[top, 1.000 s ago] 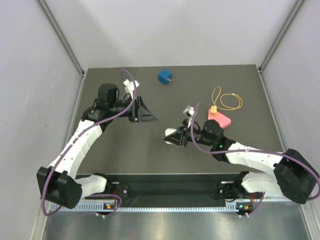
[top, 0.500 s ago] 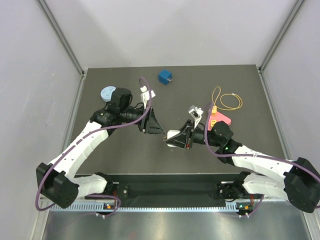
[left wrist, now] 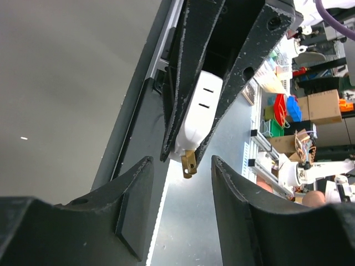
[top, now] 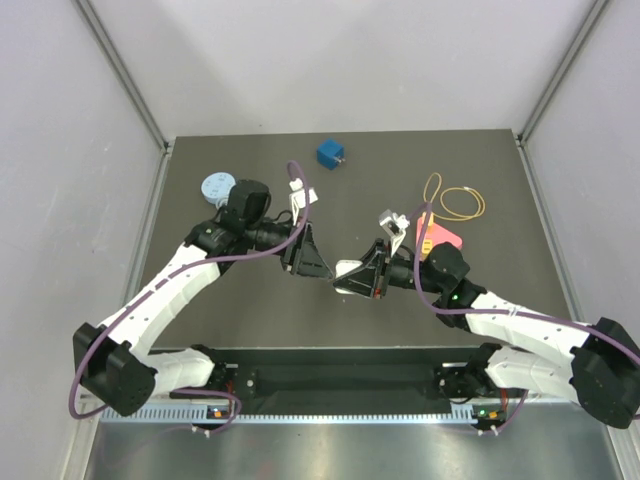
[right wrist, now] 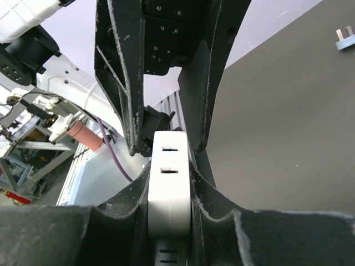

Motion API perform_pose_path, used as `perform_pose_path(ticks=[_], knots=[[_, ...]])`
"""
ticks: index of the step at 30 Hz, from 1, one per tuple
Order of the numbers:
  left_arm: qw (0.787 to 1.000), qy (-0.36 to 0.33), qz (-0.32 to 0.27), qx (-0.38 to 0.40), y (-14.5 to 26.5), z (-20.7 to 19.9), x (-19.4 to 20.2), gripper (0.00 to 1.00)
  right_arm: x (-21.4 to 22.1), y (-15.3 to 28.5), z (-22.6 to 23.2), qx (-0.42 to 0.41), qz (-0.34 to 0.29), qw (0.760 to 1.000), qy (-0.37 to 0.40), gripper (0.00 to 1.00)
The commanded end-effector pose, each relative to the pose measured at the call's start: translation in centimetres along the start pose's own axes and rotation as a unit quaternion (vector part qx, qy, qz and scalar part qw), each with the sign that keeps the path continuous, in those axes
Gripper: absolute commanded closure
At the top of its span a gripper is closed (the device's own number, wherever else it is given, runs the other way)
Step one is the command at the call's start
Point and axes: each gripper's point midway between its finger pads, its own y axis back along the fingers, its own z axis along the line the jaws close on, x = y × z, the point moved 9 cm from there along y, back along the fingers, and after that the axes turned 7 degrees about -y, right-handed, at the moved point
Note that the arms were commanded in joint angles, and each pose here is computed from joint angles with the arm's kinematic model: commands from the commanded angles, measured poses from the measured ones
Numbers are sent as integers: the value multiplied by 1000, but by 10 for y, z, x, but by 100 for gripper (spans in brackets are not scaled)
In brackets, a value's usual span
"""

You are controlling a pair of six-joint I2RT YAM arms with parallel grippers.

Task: Insert the plug

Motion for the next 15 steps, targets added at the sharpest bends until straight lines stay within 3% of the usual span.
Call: perform_pose_path(ticks=[1,5,7,8,11,12,15], knots=[[999,-36,0,30,-3,-3,0,49,-14,0,12,-32,-27,999,24,100],[999,-35,5,30,-5,0,4,54,-14,-1,12,-32,-26,999,23,100],[999,-34,6,29,-5,2,5,63,-15,-1,13,-35,-24,999,22,100],[999,-32,7,27,-6,3,6,74,-14,-1,13,-36,-21,999,22,100],[999,-31,9,24,-7,5,6,89,-13,0,13,-40,-19,999,22,100],[999,-32,9,23,-7,5,6,99,-12,1,13,-42,-16,999,22,100],[999,-37,6,22,-6,3,4,100,-11,2,13,-44,-15,999,21,100]])
